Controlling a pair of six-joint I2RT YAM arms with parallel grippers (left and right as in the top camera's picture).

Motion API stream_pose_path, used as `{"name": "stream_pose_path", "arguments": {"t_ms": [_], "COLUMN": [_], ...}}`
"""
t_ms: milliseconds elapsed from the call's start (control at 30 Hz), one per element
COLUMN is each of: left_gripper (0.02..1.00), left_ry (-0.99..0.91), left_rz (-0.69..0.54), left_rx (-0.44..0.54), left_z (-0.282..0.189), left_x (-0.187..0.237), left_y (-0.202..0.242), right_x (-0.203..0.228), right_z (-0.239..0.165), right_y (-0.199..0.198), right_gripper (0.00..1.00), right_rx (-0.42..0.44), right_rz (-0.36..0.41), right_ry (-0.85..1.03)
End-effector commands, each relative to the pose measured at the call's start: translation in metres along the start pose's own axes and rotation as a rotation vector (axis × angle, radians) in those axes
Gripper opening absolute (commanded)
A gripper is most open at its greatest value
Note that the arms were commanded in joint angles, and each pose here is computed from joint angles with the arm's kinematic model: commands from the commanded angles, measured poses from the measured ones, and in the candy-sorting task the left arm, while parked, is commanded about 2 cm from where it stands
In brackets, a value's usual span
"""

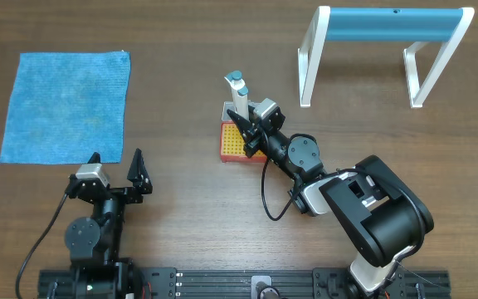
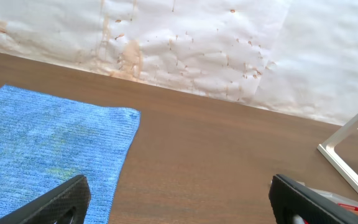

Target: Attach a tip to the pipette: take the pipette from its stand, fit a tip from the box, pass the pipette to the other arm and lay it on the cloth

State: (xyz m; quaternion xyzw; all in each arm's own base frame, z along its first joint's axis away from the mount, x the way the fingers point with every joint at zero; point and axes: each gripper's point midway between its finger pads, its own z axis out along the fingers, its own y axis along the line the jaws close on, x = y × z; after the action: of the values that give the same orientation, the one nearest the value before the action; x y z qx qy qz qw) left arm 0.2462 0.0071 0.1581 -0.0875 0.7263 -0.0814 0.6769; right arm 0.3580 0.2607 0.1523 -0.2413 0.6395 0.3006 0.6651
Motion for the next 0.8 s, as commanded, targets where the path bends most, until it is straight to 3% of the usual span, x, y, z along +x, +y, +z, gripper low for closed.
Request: {"name": "stream_pose_path", "arguments": {"t_ms": [33,800], "left_gripper": [0.928,0.928], "left_ry": [0.003,0.003], "left_rz": [0.009,0.009], "left_rx": [0.008,0.008], "left_z": [0.0,0.0], "left_x": [0.001,0.001], "left_y": [-0.002,-0.002], "right_x": [-0.004,0.008], "right_z": [0.004,0.006], "right_y": [-0.004,-0.005], "right_gripper": [0.08,0.08], "right_rx": [0.013,0.015], "right_rz": [0.01,0.017], "right_ry": [-0.017,0.009]}}
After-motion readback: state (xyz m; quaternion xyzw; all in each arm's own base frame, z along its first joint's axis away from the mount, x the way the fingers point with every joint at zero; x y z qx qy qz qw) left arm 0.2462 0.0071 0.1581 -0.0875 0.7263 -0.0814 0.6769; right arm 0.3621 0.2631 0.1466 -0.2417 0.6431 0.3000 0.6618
